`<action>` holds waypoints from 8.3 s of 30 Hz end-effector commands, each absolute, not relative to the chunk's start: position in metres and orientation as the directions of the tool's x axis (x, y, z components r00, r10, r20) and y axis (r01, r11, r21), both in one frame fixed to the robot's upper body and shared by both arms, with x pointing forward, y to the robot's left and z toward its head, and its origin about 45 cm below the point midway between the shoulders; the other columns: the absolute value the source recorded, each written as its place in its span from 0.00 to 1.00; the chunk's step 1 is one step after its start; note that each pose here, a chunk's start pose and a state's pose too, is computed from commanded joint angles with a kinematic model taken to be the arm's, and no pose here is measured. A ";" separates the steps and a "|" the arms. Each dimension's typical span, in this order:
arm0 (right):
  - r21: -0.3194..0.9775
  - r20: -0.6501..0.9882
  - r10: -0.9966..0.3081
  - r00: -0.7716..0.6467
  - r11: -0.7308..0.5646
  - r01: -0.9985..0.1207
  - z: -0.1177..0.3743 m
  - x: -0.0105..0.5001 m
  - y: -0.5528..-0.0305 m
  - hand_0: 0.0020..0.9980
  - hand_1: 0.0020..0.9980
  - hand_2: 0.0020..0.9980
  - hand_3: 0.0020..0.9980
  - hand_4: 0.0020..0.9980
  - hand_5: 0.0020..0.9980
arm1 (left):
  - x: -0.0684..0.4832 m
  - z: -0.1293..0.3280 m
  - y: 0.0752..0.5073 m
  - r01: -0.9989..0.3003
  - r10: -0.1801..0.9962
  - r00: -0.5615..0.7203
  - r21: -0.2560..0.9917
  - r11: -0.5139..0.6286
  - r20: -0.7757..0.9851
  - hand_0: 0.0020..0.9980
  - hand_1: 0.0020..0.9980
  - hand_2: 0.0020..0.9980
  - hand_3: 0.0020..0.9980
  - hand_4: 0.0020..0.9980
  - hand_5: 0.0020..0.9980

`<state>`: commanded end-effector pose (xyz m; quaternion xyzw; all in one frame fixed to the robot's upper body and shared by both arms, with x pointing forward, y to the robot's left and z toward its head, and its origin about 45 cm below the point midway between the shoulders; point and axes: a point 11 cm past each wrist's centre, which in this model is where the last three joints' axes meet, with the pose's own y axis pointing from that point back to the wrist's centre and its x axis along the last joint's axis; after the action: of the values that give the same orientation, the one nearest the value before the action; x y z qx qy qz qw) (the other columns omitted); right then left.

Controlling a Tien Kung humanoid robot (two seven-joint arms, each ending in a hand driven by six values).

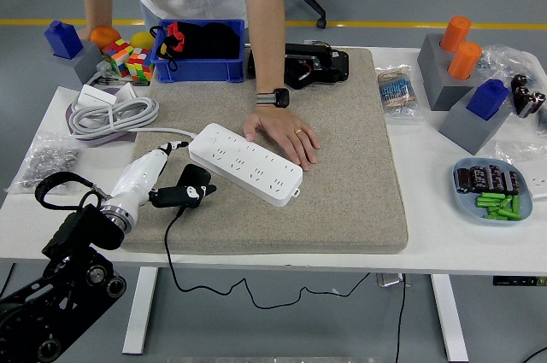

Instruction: Press the white button,pick up the black plug,place it near the board,insert it into the board

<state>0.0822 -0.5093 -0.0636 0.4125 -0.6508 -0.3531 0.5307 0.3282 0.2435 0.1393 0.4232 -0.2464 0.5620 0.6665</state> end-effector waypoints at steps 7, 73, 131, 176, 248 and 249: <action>0.898 0.399 -0.912 -0.091 0.409 -0.161 -0.064 0.081 -0.509 0.63 0.64 0.62 0.60 0.68 0.46 | 0.320 0.131 0.240 -0.947 0.480 0.251 0.317 -0.060 0.841 0.82 0.87 0.86 0.91 1.00 0.40; 0.896 0.399 -0.911 -0.103 0.411 -0.167 -0.067 0.078 -0.505 0.63 0.64 0.62 0.60 0.67 0.46 | 0.324 0.139 0.223 -0.982 0.487 0.155 0.188 -0.020 0.860 0.30 0.35 0.37 0.57 0.66 0.00; 0.896 0.403 -0.911 -0.090 0.413 -0.165 -0.066 0.078 -0.507 0.63 0.63 0.61 0.60 0.67 0.45 | 0.376 0.144 0.215 -0.983 0.322 0.185 0.178 0.049 0.929 0.30 0.34 0.35 0.57 0.67 0.00; 0.896 0.401 -0.911 -0.097 0.412 -0.164 -0.067 0.077 -0.506 0.63 0.63 0.61 0.60 0.67 0.44 | 0.375 0.145 0.211 -0.972 0.308 0.229 0.232 0.027 0.924 0.27 0.30 0.29 0.57 0.69 0.00; 0.894 0.405 -0.909 -0.098 0.416 -0.164 -0.065 0.077 -0.508 0.63 0.63 0.61 0.60 0.67 0.44 | 0.385 0.156 0.200 -0.941 0.223 0.330 0.339 -0.002 0.917 0.22 0.23 0.24 0.57 0.68 0.00; 0.894 0.405 -0.909 -0.099 0.416 -0.164 -0.065 0.077 -0.508 0.63 0.63 0.61 0.60 0.67 0.44 | 0.385 0.156 0.200 -0.940 0.220 0.334 0.342 0.000 0.917 0.22 0.23 0.24 0.57 0.68 0.00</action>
<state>0.0772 -0.5082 -0.0653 0.4110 -0.6529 -0.3508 0.5308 0.3849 0.2003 0.1562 0.5310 -0.3390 0.4672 0.6204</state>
